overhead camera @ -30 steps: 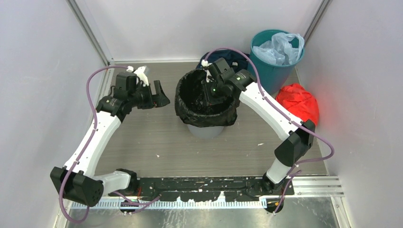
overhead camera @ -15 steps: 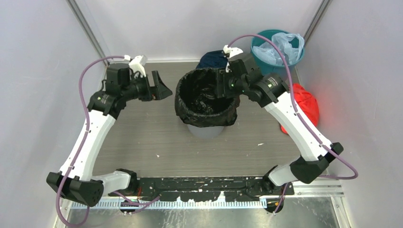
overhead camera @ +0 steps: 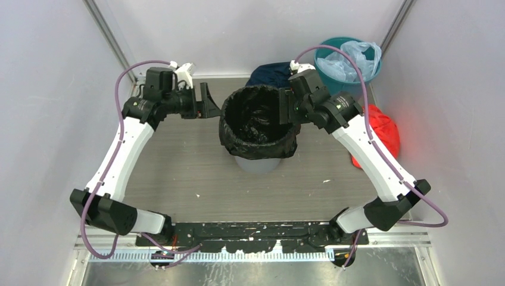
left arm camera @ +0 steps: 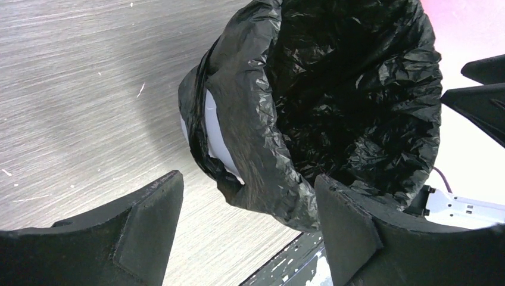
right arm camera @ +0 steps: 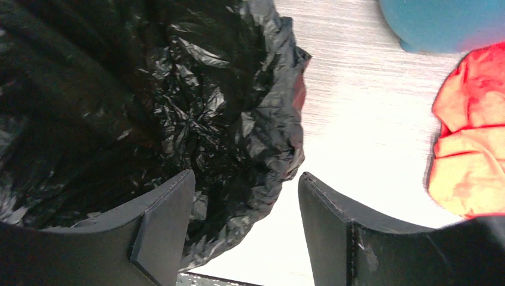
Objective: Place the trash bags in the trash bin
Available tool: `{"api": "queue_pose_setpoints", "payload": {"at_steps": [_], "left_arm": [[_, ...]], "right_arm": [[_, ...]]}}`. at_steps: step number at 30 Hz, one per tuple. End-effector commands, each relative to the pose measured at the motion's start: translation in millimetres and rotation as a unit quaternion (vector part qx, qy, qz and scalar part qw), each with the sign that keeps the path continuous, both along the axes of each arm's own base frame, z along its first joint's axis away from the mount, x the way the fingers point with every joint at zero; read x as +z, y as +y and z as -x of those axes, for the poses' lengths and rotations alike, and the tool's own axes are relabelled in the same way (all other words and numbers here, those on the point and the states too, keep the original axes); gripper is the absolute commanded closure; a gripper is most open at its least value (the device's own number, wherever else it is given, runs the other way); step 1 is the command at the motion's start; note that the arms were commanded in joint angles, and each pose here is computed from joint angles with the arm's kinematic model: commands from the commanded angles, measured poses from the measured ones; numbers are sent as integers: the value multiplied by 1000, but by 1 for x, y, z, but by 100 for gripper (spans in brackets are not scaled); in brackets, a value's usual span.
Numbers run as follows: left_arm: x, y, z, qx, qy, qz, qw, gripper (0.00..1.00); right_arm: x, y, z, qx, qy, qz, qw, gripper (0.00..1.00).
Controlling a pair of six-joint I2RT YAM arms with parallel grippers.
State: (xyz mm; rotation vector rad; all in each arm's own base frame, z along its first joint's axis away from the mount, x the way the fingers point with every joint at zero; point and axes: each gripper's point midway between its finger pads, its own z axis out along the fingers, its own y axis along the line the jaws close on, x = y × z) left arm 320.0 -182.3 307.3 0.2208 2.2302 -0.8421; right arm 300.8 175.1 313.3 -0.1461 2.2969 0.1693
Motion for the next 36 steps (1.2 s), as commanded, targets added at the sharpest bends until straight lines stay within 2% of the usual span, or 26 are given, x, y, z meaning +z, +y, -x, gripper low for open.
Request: {"api": "queue_pose_setpoints", "payload": {"at_steps": [1,8,11,17,21,27,32,34,35,36], "left_arm": [[9,-8,-1,-22,-18,2,1000,19],[11,-18,-11,-25,-24,10,999,20],[7,-23,-18,-28,-22,13,999,20],[-10,-27,-23,-30,-7,8,999,22],[-7,-23,-15,-24,-13,8,1000,22],[5,-11,4,-15,-25,-4,1000,22],[11,-9,12,-15,-24,-3,1000,22],[11,-8,11,-14,-24,-8,1000,22],[10,-7,9,-13,-23,-11,1000,22],[10,-7,7,-12,-23,-13,1000,22]], "right_arm": [[-2,-9,-11,-27,-3,-19,999,30],[-32,-4,-26,-24,31,-44,998,30],[-52,4,-34,-15,53,-42,998,34],[-69,12,-42,-3,75,-31,997,56],[-68,11,-50,8,72,-9,997,76],[-64,11,-59,67,61,37,995,89],[-64,17,-65,115,42,51,991,92],[-63,21,-69,128,32,49,990,90],[-63,23,-72,133,27,50,990,82],[-62,23,-75,132,25,50,990,69]]}}
